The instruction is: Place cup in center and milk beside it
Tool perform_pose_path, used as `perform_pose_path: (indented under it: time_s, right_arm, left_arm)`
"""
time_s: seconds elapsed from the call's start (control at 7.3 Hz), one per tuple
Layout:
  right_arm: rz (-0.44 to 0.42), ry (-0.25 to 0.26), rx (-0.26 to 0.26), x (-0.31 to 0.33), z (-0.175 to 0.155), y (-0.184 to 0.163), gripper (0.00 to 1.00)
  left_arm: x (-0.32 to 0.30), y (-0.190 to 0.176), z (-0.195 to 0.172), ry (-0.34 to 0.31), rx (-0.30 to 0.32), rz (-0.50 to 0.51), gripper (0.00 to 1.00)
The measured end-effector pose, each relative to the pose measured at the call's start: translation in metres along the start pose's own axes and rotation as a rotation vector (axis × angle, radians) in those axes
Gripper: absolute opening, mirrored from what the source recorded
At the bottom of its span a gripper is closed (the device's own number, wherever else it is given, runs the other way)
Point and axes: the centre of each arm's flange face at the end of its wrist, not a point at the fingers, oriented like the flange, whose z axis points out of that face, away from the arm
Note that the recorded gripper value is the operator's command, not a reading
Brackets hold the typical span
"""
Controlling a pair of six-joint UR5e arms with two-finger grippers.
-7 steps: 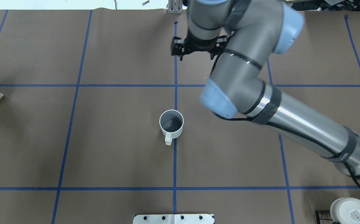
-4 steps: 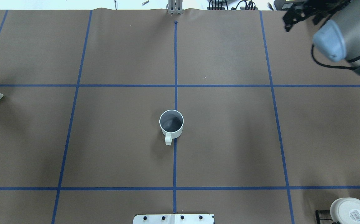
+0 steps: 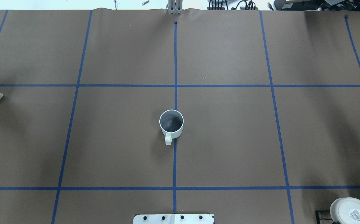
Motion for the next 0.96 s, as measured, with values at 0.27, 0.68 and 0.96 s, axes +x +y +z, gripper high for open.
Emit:
perform_pose_path:
  time_s: [0.27,0.68,0.96]
  right_arm:
    - [0.084,0.005,-0.087,0.055,0.046,0.069,1.0]
    - [0.078,-0.021,-0.054,0.074,0.072,0.107,1.0]
    - [0.074,-0.031,-0.043,0.074,0.073,0.108,1.0]
  left_arm:
    - [-0.002,0.002,0.003,0.002,-0.007,-0.008,0.99]
    - [-0.006,0.007,0.022,0.016,-0.038,-0.027,0.99]
    - [0.015,0.001,0.051,0.049,-0.054,-0.023,0.99]
